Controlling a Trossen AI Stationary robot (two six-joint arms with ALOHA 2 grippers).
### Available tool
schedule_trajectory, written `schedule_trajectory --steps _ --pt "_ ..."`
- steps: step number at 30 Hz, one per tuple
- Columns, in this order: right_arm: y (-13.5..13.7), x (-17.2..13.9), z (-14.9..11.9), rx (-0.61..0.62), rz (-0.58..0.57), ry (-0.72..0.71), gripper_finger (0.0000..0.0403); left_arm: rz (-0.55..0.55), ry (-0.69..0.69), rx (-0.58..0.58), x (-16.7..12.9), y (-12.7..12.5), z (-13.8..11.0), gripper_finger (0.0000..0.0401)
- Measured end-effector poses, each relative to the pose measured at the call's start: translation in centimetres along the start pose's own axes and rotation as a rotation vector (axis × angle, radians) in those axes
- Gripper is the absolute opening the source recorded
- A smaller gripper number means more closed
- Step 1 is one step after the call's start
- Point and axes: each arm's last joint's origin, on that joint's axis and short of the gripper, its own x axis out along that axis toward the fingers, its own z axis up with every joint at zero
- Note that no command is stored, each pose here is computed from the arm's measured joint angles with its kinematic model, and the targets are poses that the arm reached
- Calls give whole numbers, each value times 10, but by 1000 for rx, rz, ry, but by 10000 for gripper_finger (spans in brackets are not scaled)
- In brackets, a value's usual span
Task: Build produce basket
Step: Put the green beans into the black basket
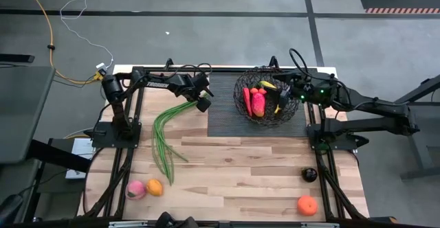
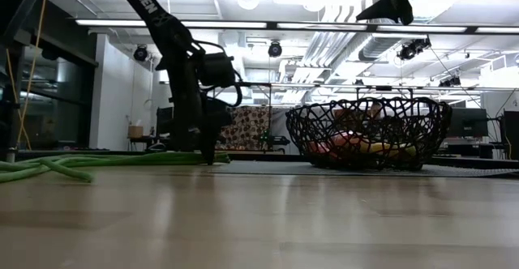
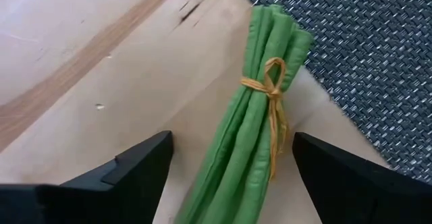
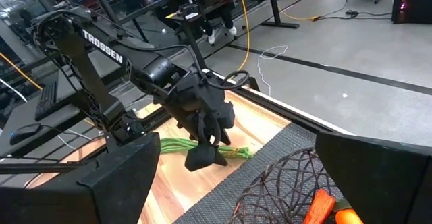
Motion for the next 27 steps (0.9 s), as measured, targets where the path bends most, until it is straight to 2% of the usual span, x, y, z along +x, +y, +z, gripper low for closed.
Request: schedule_trajectory --steps 4,7,10,16,19,23,27 --pt "0 0 0 0 0 0 387 10 2 6 1 -1 -1 296" --pt "0 0 0 0 0 0 387 13 1 8 1 -1 -1 271" --pt "0 0 0 0 1 0 387 13 2 8 2 0 -1 219" --pt "0 0 0 0 1 0 387 13 -5 11 2 -1 0 82" --pt "0 0 0 0 1 0 387 18 -4 18 2 0 0 28" --pt "0 0 0 0 1 0 387 17 -3 20 2 0 -1 20" --pt "0 0 0 0 1 1 387 16 -3 19 2 0 -1 41"
